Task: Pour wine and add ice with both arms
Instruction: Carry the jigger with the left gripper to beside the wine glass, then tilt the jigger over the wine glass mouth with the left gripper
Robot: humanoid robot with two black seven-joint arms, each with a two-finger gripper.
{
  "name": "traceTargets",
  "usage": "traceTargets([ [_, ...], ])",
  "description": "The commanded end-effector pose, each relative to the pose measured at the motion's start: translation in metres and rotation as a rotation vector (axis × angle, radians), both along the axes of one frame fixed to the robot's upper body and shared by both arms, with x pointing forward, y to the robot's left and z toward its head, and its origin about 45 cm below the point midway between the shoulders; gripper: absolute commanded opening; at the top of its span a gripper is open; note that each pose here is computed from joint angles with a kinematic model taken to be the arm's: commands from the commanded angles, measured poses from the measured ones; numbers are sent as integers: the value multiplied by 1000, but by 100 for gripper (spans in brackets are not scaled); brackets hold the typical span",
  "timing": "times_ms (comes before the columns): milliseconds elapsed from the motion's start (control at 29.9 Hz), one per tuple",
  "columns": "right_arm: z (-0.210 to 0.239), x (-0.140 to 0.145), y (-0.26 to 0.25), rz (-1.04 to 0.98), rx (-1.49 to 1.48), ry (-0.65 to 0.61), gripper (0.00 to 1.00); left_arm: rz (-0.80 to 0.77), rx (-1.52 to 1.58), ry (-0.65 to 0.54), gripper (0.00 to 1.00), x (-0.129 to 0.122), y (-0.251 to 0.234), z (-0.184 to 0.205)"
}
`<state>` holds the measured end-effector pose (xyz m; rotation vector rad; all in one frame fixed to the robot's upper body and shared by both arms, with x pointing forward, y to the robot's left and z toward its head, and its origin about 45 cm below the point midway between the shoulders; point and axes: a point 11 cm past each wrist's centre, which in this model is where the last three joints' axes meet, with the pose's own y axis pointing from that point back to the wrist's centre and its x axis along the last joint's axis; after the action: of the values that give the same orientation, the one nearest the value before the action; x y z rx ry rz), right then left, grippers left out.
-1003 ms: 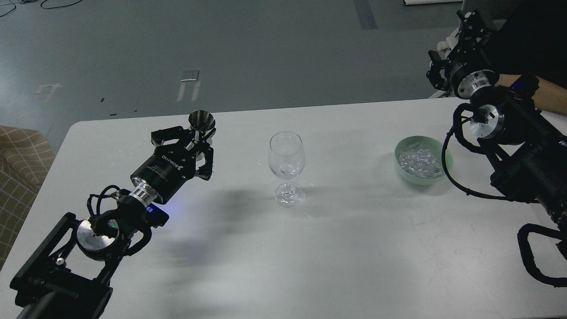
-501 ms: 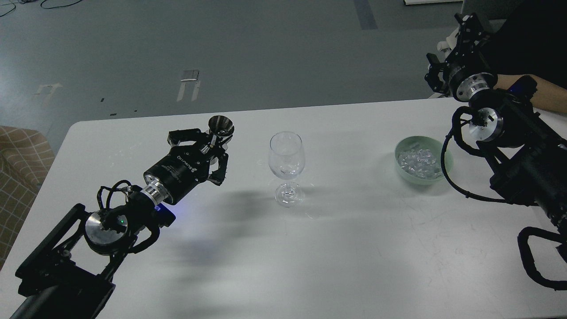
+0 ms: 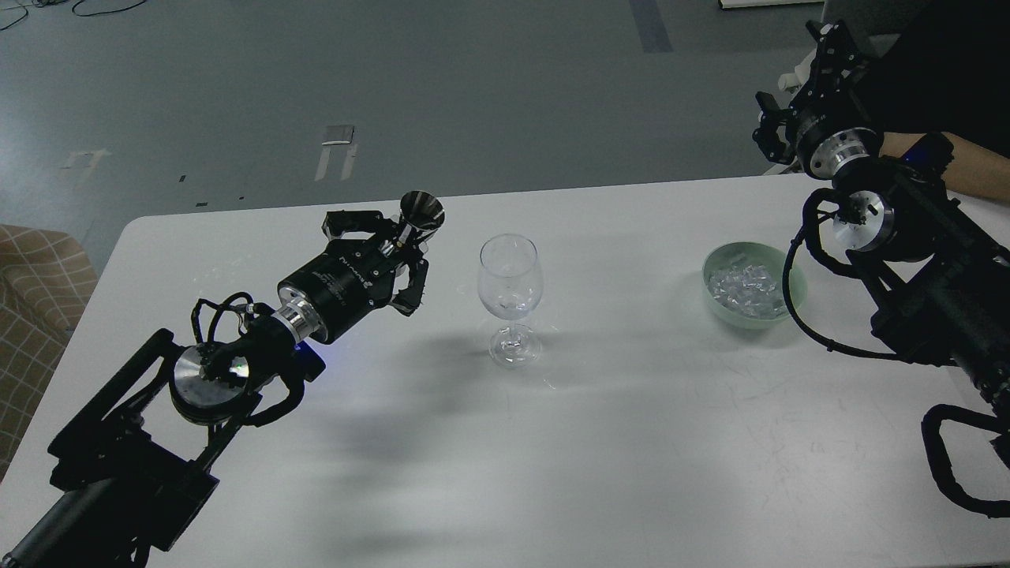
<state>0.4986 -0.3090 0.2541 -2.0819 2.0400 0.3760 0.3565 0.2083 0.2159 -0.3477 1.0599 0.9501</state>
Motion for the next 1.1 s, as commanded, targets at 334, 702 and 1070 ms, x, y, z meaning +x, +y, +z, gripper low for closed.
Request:
traceTargets([
  [334,-1,-1,0,-1,2,3,100,-72,82,-43,9,3,-18,5],
  [702,-3,-2,2,5,2,4,100,-97,175,-49,9,4,-19,3],
  [1070,-3,-2,1,3,2,3,100,-138,220,-64,9,8,-30,7],
])
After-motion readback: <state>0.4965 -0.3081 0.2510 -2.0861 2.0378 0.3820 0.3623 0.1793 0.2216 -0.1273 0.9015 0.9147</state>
